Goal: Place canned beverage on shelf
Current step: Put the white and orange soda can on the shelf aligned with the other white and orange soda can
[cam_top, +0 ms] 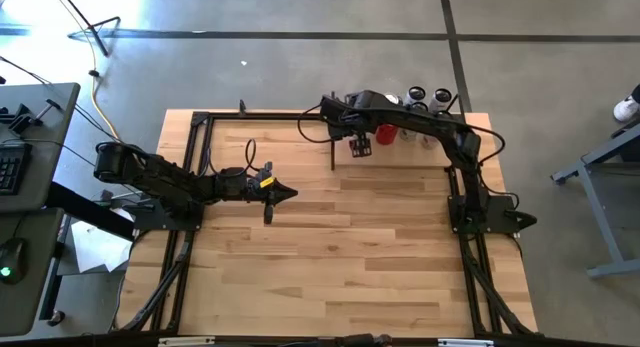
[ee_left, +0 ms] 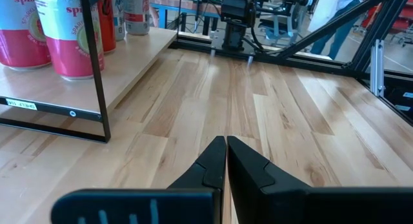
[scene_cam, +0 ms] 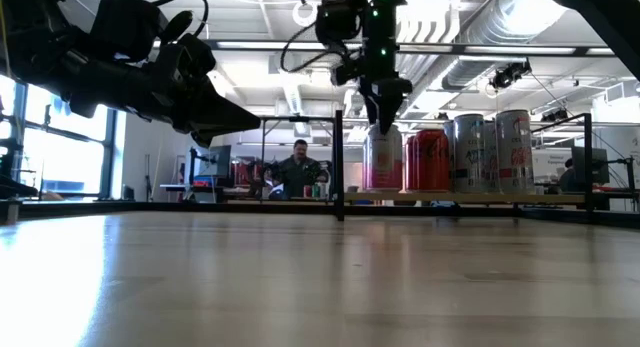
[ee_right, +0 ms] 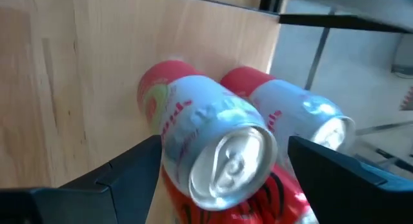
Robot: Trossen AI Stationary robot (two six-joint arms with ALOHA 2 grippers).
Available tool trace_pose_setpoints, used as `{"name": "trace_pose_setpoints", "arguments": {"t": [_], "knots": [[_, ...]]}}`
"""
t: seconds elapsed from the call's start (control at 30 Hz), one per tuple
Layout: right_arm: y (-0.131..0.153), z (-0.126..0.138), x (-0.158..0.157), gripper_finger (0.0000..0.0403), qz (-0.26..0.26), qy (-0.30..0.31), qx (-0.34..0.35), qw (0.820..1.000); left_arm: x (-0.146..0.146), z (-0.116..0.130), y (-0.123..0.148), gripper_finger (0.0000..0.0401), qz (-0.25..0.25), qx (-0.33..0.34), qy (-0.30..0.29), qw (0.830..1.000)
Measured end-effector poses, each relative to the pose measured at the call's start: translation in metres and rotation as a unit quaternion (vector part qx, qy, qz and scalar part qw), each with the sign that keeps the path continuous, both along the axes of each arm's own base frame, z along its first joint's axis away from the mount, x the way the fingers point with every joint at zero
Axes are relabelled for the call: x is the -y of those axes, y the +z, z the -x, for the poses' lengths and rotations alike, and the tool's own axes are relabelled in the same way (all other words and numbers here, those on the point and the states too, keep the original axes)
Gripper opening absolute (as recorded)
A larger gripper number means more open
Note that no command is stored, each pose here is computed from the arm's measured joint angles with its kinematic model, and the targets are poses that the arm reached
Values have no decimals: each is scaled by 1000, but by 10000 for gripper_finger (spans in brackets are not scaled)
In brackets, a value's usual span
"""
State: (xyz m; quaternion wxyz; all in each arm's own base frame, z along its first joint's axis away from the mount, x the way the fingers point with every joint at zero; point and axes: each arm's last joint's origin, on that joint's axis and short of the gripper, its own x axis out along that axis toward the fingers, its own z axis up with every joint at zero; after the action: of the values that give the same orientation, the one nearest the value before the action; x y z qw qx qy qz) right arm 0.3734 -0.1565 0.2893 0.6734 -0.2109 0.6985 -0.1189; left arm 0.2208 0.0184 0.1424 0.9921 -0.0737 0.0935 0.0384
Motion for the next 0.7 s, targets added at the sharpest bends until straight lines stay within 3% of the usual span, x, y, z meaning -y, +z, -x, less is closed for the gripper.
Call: {"name": "trace_pose_setpoints", "arguments": {"t": [0.23,0.43,0.57,0.7], "knots": [[36,-3,-23,321,14,-28,45,998,0,0,0,7,0,0,0,1000],[59,0,-44,320,-41,-96,99,990,0,0,0,7,-1,0,0,1000],[45,-5,-49,293,-10,-148,113,982,0,0,0,7,-1,0,1,1000],[10,-10,-54,210,12,-154,91,984,0,0,0,7,-1,0,4,1000]]}}
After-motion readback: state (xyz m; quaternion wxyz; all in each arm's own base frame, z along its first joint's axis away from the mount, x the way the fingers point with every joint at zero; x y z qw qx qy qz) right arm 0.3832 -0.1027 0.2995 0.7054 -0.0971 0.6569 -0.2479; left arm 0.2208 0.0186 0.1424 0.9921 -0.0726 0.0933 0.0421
